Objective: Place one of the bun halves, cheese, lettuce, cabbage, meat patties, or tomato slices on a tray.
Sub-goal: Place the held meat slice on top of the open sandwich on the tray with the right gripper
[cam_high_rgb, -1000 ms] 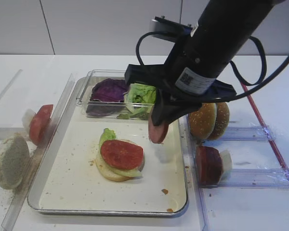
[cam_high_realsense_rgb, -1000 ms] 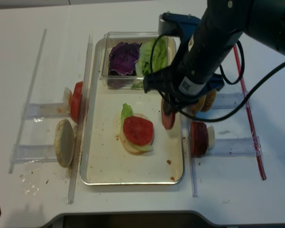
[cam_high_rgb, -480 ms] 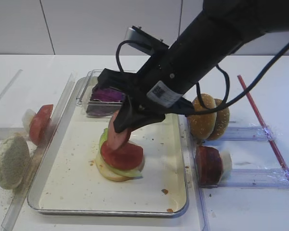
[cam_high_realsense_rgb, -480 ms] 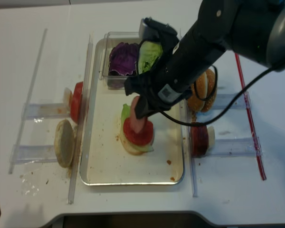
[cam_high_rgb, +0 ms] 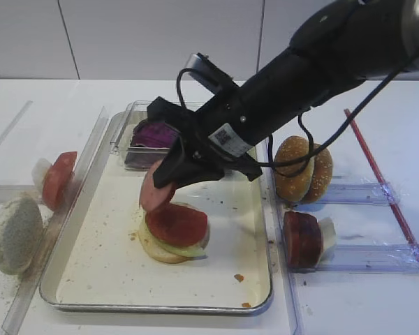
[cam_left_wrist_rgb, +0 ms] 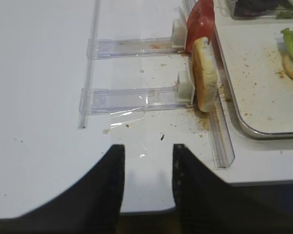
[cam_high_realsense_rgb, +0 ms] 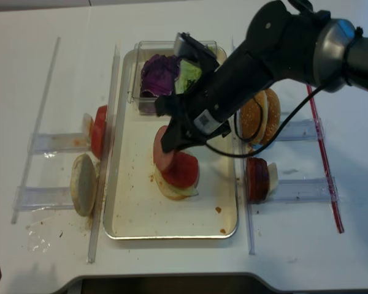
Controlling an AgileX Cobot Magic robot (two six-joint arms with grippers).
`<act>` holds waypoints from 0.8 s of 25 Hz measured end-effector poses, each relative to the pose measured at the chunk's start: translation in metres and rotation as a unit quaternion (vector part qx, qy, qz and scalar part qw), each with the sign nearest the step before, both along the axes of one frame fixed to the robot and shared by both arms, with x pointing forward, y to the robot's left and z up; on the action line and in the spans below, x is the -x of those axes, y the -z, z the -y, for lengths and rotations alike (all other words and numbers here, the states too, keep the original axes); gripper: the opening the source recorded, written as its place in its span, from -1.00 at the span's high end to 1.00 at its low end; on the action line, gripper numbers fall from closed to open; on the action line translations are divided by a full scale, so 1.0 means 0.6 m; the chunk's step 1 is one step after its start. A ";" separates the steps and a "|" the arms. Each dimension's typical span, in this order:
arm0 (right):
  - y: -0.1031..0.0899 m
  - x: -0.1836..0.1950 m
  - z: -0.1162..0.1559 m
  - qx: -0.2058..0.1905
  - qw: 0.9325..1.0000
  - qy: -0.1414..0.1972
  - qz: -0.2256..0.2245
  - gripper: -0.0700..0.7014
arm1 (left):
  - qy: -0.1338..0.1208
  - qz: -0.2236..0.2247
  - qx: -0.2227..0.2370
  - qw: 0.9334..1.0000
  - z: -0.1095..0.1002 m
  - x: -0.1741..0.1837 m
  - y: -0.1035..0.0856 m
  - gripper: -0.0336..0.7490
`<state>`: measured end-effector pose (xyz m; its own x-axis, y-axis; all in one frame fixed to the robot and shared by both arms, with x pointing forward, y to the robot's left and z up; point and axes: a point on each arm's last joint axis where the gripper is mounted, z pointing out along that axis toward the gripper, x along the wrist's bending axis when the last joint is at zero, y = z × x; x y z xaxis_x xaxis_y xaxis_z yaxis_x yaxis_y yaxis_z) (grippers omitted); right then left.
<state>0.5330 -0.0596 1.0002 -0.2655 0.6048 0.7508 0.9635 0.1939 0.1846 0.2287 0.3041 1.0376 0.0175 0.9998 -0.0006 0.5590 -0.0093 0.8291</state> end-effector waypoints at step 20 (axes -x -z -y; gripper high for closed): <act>0.065 -0.018 0.009 -0.017 0.997 -0.024 -0.077 0.57 | 0.000 0.000 0.000 1.000 0.000 0.000 0.000 0.32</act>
